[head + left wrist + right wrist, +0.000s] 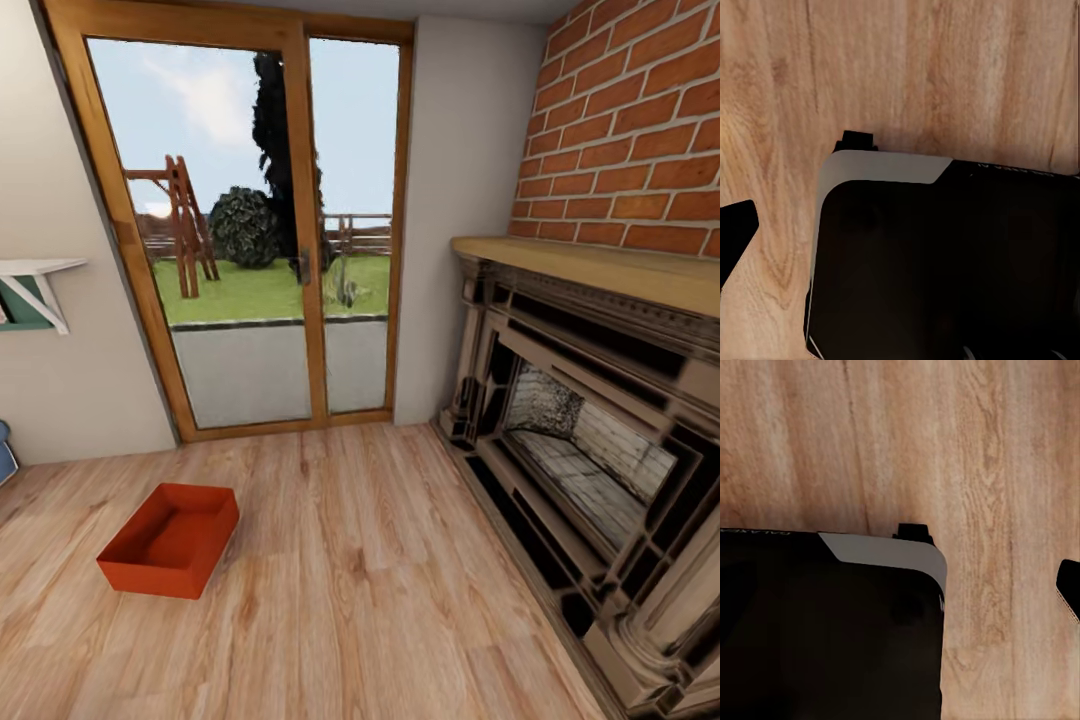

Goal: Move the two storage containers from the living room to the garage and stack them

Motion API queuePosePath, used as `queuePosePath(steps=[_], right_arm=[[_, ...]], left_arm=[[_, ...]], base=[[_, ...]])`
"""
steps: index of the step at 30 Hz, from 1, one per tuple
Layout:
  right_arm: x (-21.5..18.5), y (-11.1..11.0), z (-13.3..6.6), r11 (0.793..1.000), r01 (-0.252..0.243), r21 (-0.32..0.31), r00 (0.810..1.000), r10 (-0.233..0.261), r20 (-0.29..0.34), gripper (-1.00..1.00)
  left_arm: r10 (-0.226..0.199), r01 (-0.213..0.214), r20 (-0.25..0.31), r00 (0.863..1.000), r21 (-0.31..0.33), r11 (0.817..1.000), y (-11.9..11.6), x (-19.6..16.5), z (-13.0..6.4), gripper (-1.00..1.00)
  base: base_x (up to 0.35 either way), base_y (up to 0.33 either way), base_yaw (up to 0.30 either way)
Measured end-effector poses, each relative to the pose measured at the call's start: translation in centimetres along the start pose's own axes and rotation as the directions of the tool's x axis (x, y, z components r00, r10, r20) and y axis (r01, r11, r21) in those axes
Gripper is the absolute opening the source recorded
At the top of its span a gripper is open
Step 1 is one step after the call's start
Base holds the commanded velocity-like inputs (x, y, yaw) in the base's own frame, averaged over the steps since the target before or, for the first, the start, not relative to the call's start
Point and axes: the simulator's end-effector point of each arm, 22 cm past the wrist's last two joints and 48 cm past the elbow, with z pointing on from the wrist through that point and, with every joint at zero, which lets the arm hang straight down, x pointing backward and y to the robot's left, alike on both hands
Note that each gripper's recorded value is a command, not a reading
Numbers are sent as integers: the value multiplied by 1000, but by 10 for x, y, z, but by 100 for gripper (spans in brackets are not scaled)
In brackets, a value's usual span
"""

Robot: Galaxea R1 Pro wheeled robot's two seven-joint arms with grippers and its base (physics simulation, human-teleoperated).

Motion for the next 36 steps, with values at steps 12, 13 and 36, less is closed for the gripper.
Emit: queuePosePath(steps=[12, 13, 36], right_arm=[[0, 0, 0, 1000, 1, 0, 1000, -1, 0, 100], [0, 0, 0, 1000, 1, 0, 1000, -1, 0, 100], [0, 0, 0, 1000, 0, 0, 1000, 0, 0, 100]], left_arm=[[0, 0, 0, 1000, 0, 1000, 0, 0, 0, 100], [0, 0, -1, 1000, 0, 1000, 0, 0, 0, 100], [0, 0, 0, 1000, 0, 1000, 0, 0, 0, 100]], base=[[322, 0, 0], [322, 0, 0], [322, 0, 0]])
